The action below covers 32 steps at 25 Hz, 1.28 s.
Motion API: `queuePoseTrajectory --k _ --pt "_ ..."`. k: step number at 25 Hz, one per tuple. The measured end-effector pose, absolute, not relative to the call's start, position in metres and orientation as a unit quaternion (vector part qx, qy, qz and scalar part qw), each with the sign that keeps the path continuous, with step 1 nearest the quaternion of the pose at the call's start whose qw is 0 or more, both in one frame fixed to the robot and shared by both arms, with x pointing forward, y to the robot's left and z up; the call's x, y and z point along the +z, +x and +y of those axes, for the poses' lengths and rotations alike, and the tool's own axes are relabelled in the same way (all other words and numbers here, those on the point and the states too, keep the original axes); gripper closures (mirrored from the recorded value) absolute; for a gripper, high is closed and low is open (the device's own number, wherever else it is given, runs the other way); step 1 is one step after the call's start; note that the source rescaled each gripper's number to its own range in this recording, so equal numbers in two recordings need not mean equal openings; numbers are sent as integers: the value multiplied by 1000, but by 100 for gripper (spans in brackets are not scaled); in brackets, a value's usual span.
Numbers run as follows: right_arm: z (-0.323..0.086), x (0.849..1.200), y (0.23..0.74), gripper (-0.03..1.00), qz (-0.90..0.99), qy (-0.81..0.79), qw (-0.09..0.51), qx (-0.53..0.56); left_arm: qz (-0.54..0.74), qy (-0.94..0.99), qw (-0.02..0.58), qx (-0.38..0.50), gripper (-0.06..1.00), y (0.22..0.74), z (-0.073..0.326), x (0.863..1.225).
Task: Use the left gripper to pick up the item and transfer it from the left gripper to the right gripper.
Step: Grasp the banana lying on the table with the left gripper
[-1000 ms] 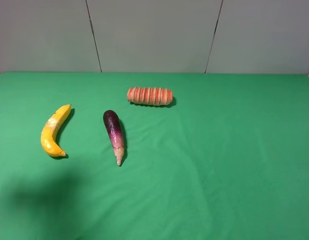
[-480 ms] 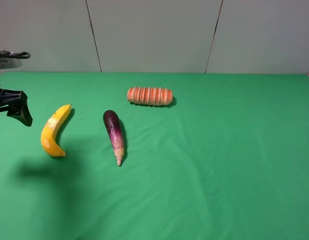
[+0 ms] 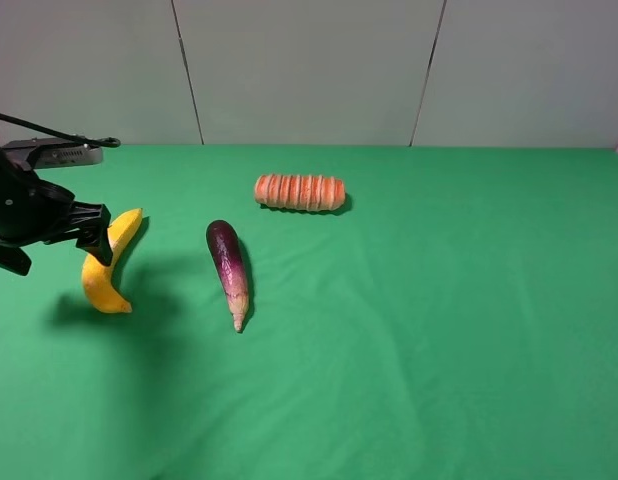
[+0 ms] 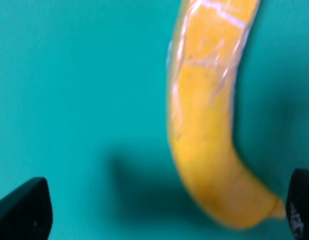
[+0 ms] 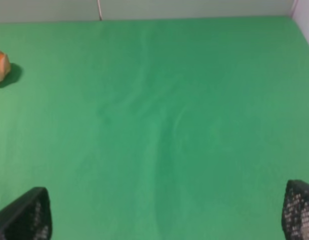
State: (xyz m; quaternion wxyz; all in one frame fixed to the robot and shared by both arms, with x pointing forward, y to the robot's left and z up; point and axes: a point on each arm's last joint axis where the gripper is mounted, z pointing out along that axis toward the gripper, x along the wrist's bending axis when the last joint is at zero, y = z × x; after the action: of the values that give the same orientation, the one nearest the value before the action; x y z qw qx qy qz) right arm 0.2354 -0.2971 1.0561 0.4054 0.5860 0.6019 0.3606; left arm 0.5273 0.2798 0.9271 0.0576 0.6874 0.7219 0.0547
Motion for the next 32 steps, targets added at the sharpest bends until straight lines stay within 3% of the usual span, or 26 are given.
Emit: queuePoseTrajectory --k 20,30,32 --pt "-297 1056 235 -3 602 586 405 361 705 708 31 34 7 566 261 883" --pt "-297 1056 235 -3 602 586 405 361 703 710 29 35 27 566 262 881" --pt "-297 1056 235 -3 602 586 405 361 703 710 29 35 35 566 262 881"
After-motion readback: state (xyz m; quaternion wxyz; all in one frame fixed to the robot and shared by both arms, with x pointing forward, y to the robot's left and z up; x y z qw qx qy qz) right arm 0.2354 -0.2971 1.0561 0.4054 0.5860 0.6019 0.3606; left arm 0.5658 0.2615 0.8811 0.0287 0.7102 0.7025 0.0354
